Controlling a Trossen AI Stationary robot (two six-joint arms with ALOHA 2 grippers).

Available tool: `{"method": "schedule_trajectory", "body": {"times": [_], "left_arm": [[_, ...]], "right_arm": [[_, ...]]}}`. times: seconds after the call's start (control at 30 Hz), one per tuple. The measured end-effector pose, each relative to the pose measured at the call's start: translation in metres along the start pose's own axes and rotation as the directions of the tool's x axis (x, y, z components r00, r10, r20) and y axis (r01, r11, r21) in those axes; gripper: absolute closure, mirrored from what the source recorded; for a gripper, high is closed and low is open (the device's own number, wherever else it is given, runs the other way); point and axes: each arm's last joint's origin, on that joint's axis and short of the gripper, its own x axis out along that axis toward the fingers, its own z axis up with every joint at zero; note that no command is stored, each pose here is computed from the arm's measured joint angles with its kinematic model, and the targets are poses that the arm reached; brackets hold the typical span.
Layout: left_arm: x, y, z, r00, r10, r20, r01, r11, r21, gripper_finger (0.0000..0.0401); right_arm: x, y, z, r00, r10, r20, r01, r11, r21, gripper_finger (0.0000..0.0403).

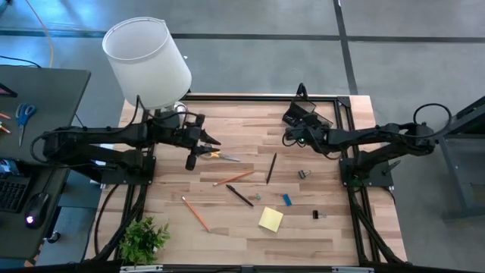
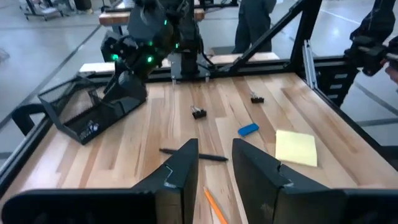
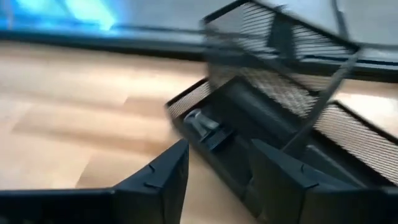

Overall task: Pick and place office supplies into organizer
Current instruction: Put the top black pen into the mesh desk organizer

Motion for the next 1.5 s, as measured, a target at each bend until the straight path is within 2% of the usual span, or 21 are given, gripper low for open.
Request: {"method": "schedule_trajectory", "body": {"times": [0.1,0.17,0.27,0.37,0.43,0.57,0.67,0.73,0.8,0.87,0.93,1.0,1.1,1.27,1.3,1.33,1.4,1.43,1.5], "left_arm": [[0.0,-0.001,-0.004,0.999,-0.005,-0.041,0.004,1.0,-0.014,0.0313],[0.0,-0.001,-0.006,0.998,-0.008,-0.063,0.006,1.0,-0.029,0.0313],[0.0,-0.001,-0.009,0.996,-0.011,-0.086,0.007,0.999,-0.046,0.0313],[0.0,-0.001,-0.01,0.995,-0.013,-0.097,0.007,0.998,-0.058,0.0313],[0.0,-0.001,-0.01,0.995,-0.013,-0.101,0.006,0.997,-0.075,0.0313],[0.0,-0.001,-0.01,0.994,-0.013,-0.105,0.003,0.995,-0.102,0.0313],[-0.001,-0.001,-0.013,0.992,0.0,-0.13,-0.016,0.992,-0.124,0.0313],[-0.001,-0.001,-0.016,0.985,0.035,-0.17,-0.058,0.989,-0.134,0.0313],[-0.002,0.0,-0.02,0.974,0.072,-0.213,-0.103,0.985,-0.136,0.0313],[-0.002,0.001,-0.024,0.963,0.1,-0.252,-0.137,0.981,-0.134,0.0313],[-0.001,0.001,-0.026,0.957,0.105,-0.27,-0.145,0.98,-0.134,0.0313],[0.002,0.002,-0.027,0.956,0.104,-0.274,-0.146,0.98,-0.135,0.0313],[0.008,0.003,-0.031,0.95,0.1,-0.297,-0.148,0.978,-0.144,0.0313],[0.02,0.006,-0.04,0.929,0.111,-0.353,-0.174,0.973,-0.153,0.0313],[0.022,0.007,-0.041,0.926,0.125,-0.357,-0.191,0.969,-0.155,0.0313],[0.024,0.007,-0.042,0.924,0.134,-0.358,-0.203,0.966,-0.16,0.0313],[0.026,0.008,-0.042,0.925,0.141,-0.352,-0.213,0.962,-0.173,0.0313],[0.026,0.008,-0.041,0.927,0.143,-0.346,-0.214,0.961,-0.176,0.0313],[0.026,0.008,-0.042,0.927,0.143,-0.348,-0.215,0.96,-0.178,0.0313]], "right_arm": [[-0.006,0.005,-0.002,0.988,0.124,-0.087,-0.132,0.987,-0.092,0.0259],[-0.012,0.008,-0.003,0.952,0.247,-0.182,-0.272,0.954,-0.128,0.0269],[-0.022,0.014,-0.005,0.838,0.435,-0.328,-0.503,0.849,-0.16,0.028],[-0.031,0.019,-0.01,0.741,0.529,-0.412,-0.634,0.753,-0.174,0.0286],[-0.035,0.022,-0.013,0.714,0.549,-0.434,-0.669,0.718,-0.193,0.0289],[-0.041,0.026,-0.019,0.699,0.559,-0.446,-0.691,0.688,-0.222,0.029],[-0.046,0.029,-0.022,0.732,0.543,-0.411,-0.666,0.697,-0.266,0.029],[-0.051,0.032,-0.025,0.756,0.536,-0.375,-0.649,0.687,-0.327,0.029],[-0.057,0.036,-0.027,0.757,0.555,-0.345,-0.653,0.659,-0.374,0.029],[-0.062,0.041,-0.027,0.737,0.598,-0.317,-0.675,0.616,-0.407,0.029],[-0.066,0.045,-0.025,0.714,0.64,-0.284,-0.688,0.569,-0.45,0.029],[-0.069,0.049,-0.022,0.698,0.67,-0.252,-0.693,0.543,-0.475,0.029],[-0.07,0.05,-0.02,0.693,0.685,-0.225,-0.692,0.544,-0.474,0.029],[-0.069,0.05,-0.019,0.717,0.667,-0.2,-0.653,0.543,-0.529,0.029],[-0.068,0.049,-0.018,0.728,0.659,-0.189,-0.645,0.564,-0.516,0.029],[-0.068,0.049,-0.018,0.744,0.646,-0.171,-0.637,0.61,-0.471,0.029],[-0.066,0.047,-0.017,0.772,0.617,-0.149,-0.63,0.714,-0.307,0.029],[-0.065,0.047,-0.018,0.782,0.606,-0.15,-0.623,0.749,-0.223,0.029],[-0.065,0.049,-0.022,0.789,0.595,-0.154,-0.613,0.781,-0.12,0.029]]}}
